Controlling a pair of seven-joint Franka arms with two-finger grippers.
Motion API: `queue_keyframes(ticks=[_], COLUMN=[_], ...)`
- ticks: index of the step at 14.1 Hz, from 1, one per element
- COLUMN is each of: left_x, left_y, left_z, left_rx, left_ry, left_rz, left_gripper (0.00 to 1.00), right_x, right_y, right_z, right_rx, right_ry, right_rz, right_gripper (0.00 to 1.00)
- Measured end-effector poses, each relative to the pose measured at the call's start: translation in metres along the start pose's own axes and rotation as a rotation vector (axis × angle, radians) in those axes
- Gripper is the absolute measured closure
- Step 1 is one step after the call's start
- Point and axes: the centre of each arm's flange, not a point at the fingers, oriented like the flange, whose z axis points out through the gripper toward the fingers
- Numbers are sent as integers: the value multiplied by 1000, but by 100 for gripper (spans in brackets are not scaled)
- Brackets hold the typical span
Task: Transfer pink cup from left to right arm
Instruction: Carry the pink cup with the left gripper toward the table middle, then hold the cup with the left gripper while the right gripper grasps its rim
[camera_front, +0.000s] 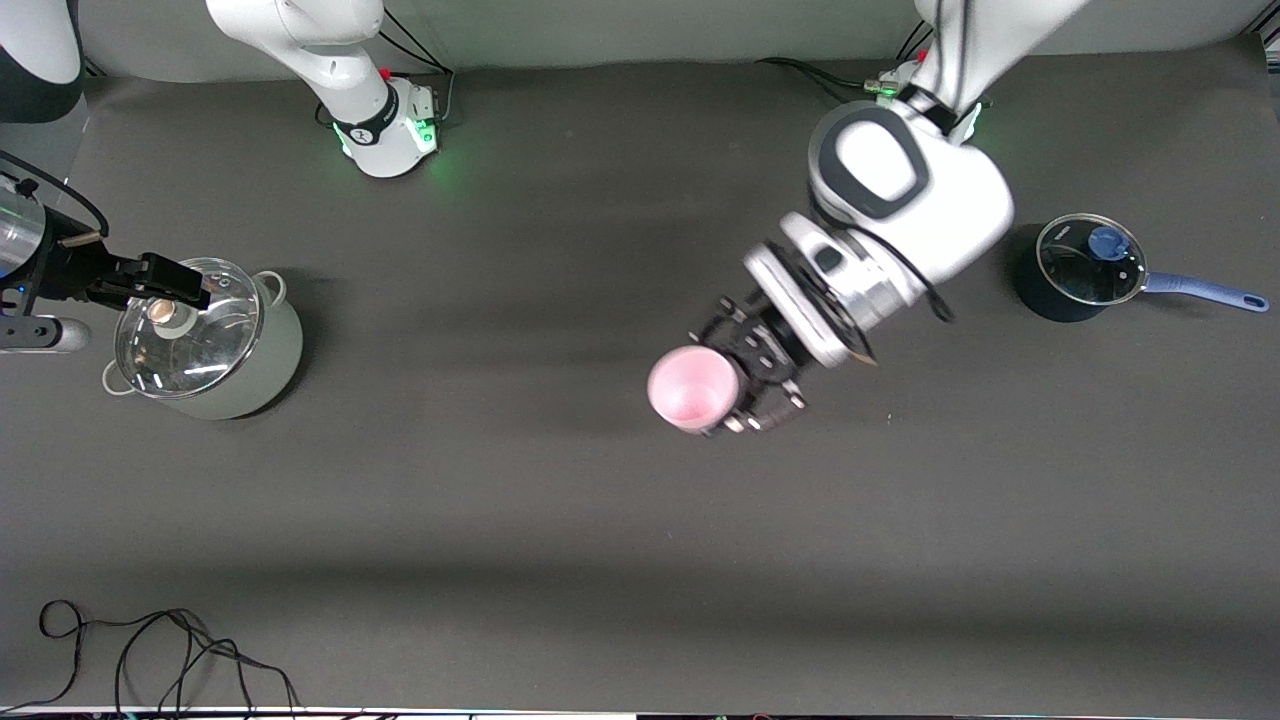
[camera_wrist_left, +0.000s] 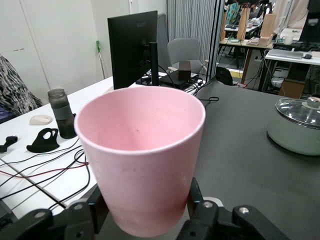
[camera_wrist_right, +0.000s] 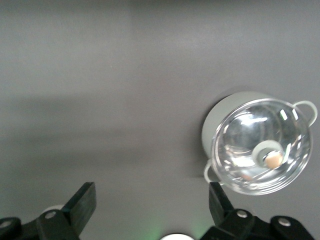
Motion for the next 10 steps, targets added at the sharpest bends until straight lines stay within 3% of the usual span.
queue_keyframes(ticks=[4,10], left_x=[5,2], left_y=[65,65], left_z=[16,17], left_rx=[3,7], left_ry=[-22,-26], left_rz=[1,-19], left_gripper=[35,35], right_x=[-9,-39], right_y=[-42,-163], right_z=[-19,-30], right_rx=[79,114], right_ry=[17,3], right_rz=[202,517], right_gripper=[0,0])
